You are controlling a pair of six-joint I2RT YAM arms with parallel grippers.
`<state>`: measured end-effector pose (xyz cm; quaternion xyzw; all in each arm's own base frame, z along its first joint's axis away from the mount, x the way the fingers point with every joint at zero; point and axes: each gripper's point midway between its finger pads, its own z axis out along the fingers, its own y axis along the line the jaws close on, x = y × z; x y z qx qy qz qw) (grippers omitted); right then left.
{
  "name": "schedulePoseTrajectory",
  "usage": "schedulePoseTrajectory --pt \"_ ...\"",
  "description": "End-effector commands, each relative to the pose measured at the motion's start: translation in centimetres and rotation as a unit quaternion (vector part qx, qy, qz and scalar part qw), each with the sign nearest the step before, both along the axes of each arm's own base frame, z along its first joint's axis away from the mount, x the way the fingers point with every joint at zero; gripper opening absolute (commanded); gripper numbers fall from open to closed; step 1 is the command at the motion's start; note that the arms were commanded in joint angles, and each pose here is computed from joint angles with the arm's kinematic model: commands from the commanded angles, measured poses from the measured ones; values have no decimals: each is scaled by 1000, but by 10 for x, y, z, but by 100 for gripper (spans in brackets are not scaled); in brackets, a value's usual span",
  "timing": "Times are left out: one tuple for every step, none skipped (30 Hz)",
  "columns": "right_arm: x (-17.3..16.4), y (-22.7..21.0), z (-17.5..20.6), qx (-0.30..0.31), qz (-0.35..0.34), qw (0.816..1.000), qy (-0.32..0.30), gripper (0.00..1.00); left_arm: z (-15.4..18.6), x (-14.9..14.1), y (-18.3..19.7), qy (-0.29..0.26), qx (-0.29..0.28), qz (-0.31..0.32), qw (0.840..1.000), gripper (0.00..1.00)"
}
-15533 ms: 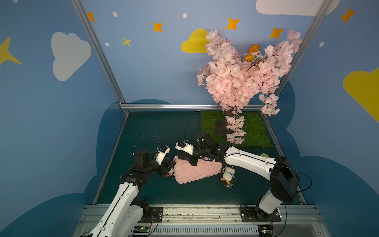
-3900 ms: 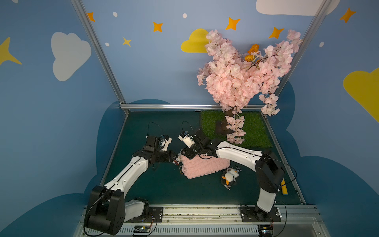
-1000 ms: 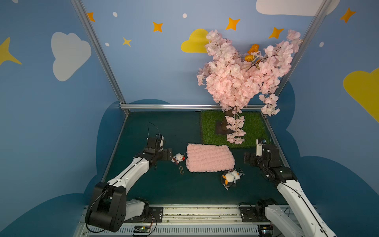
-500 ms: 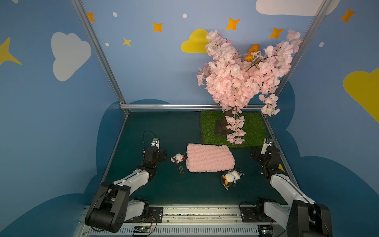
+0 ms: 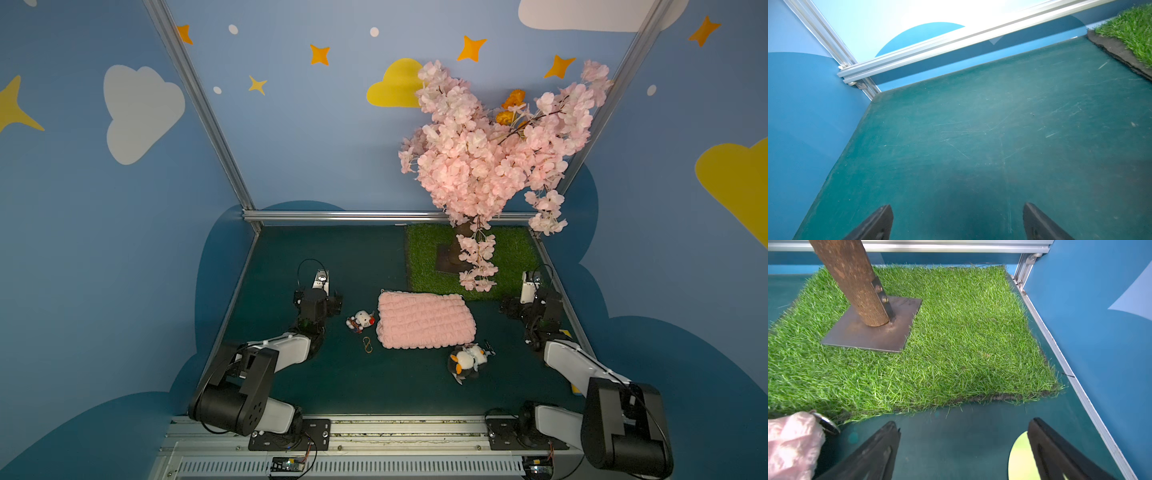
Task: Remove the decoration from the bag
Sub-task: Reset both arms
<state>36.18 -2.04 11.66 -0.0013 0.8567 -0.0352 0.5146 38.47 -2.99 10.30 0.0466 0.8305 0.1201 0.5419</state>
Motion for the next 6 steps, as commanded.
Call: schedulePoseTrajectory --pt "4 1 7 -1 5 1000 -15 98 9 4 4 -22 6 12 1000 100" --pt "4 0 7 -2 3 1000 -15 98 9 5 4 -23 4 11 1000 100" --pt "4 0 6 -2 3 1000 -14 98 9 5 4 -23 3 10 1000 100" --pt "4 0 7 -2 2 1000 -13 98 8 5 4 -22 2 8 1000 100" --pt "5 0 7 -2 2 1000 -12 98 8 5 3 -21 1 4 1000 100" --pt "5 -1 7 -2 -1 1000 -12 98 8 5 1 -21 0 -3 1000 100"
